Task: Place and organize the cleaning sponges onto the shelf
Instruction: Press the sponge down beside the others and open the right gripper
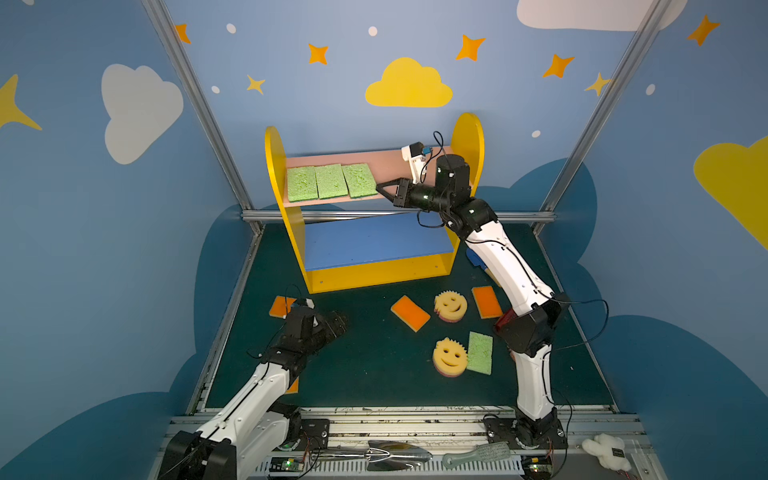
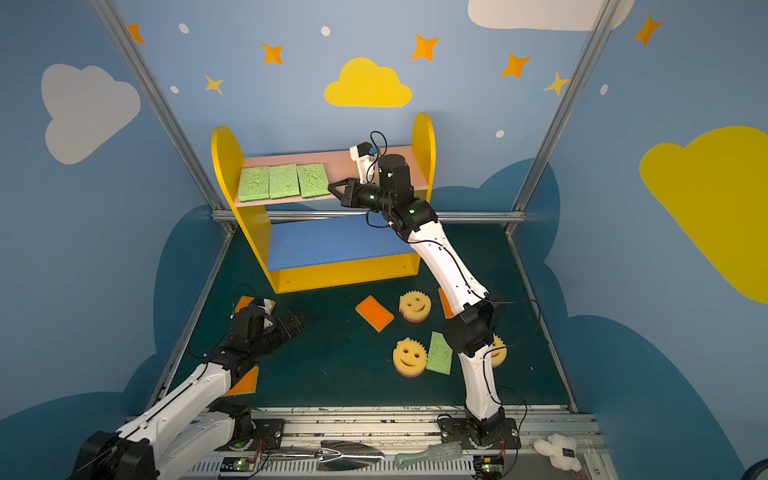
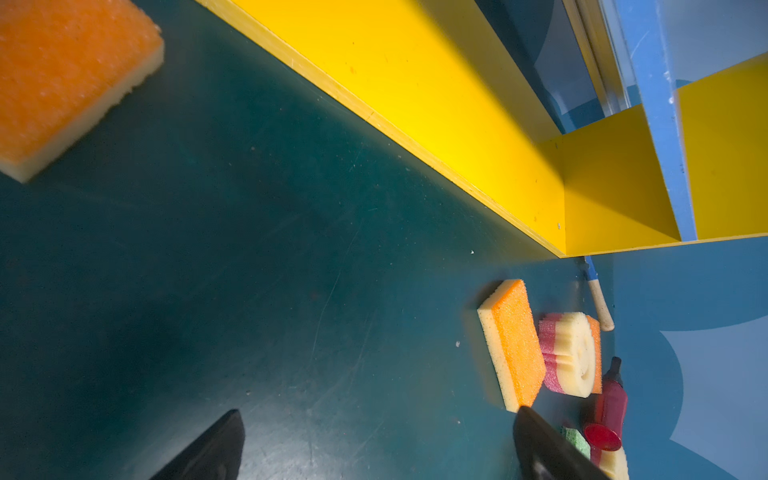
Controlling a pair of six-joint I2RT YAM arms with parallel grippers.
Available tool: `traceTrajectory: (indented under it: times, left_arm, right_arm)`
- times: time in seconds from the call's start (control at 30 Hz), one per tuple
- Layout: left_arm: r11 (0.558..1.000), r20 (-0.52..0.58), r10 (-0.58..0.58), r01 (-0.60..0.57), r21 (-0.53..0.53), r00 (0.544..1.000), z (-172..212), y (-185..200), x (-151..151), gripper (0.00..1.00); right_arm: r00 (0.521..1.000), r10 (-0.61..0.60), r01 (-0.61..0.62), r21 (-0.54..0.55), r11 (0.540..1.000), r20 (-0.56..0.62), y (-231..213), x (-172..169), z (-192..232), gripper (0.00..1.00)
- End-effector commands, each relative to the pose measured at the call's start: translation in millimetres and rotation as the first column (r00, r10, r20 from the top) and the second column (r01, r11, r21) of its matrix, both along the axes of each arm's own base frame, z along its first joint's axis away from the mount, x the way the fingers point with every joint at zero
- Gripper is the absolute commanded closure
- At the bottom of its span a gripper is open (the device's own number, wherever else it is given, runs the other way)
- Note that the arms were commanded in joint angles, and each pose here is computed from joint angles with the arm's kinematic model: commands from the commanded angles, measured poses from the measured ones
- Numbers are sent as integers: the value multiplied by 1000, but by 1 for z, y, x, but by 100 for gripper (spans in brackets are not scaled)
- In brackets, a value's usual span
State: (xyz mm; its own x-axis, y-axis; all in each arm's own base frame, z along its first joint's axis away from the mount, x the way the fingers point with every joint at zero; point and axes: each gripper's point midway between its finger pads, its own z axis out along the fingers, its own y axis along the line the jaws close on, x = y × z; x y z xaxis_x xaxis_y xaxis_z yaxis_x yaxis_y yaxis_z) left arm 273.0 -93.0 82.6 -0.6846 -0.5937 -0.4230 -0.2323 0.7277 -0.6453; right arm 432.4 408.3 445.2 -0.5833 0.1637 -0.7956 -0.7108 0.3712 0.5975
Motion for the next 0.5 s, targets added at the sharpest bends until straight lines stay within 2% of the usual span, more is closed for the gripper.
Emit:
traceTrajectory:
  times: [0.0, 0.47]
  left_arm:
    - [1000, 6, -10, 9, 15, 1000, 2, 1, 0, 1]
    - [1000, 2, -5, 5, 10, 1000, 1, 1, 1, 1]
  right_arm:
    - [1000, 14, -15, 19, 1000, 12, 4, 1, 5, 100]
    - [997, 74, -75, 37, 996, 27, 20, -20, 12, 100]
